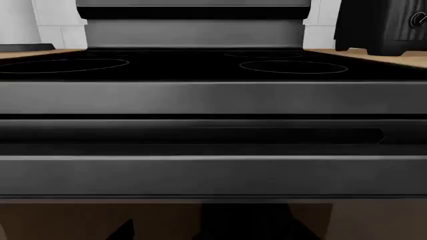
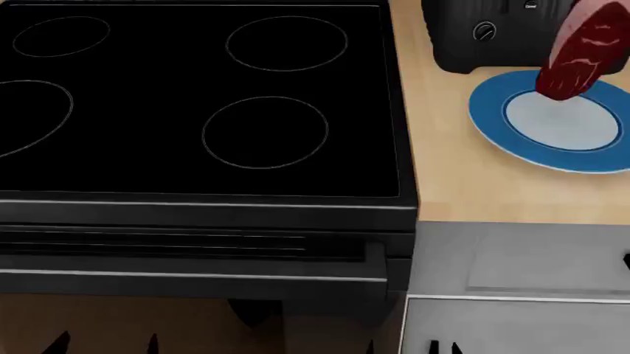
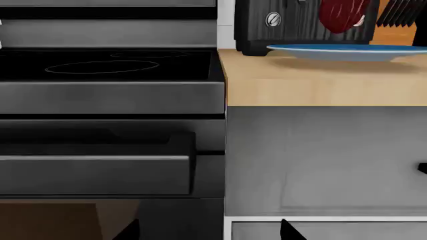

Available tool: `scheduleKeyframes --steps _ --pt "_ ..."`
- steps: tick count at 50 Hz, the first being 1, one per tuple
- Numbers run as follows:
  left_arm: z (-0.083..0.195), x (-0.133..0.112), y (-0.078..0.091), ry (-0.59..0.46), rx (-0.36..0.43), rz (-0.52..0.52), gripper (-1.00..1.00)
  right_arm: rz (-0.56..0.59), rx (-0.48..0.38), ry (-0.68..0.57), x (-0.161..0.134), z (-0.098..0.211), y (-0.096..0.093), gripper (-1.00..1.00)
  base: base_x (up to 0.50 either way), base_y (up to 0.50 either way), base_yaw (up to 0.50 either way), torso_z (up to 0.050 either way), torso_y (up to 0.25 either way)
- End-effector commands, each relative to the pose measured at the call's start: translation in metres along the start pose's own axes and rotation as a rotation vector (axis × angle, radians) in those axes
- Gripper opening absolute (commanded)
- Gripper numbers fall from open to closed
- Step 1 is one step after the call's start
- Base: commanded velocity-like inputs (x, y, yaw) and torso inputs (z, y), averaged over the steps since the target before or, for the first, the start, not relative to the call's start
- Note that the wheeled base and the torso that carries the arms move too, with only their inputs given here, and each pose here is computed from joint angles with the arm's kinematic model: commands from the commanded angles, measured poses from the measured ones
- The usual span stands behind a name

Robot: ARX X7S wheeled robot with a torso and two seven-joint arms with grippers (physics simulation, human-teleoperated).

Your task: Pick the steak from the counter and place it in the microwave.

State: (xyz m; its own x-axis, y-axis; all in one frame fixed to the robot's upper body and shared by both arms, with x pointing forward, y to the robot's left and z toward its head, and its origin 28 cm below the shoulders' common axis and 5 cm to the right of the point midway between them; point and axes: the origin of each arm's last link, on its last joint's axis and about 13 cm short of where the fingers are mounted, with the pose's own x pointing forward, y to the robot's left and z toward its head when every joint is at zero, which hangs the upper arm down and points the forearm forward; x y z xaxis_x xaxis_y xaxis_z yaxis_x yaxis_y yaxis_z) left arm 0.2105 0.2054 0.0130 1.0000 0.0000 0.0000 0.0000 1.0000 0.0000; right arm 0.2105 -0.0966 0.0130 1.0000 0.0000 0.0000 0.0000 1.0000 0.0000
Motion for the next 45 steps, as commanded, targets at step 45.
scheduleKeyframes --steps 45 --pt "0.0083 -0.0068 -0.0005 -0.032 0.123 0.095 1.0 0.052 -0.054 -0.026 -0.0065 0.0041 0.0025 1.0 -0.13 0.0 0.0 0.0 0.0"
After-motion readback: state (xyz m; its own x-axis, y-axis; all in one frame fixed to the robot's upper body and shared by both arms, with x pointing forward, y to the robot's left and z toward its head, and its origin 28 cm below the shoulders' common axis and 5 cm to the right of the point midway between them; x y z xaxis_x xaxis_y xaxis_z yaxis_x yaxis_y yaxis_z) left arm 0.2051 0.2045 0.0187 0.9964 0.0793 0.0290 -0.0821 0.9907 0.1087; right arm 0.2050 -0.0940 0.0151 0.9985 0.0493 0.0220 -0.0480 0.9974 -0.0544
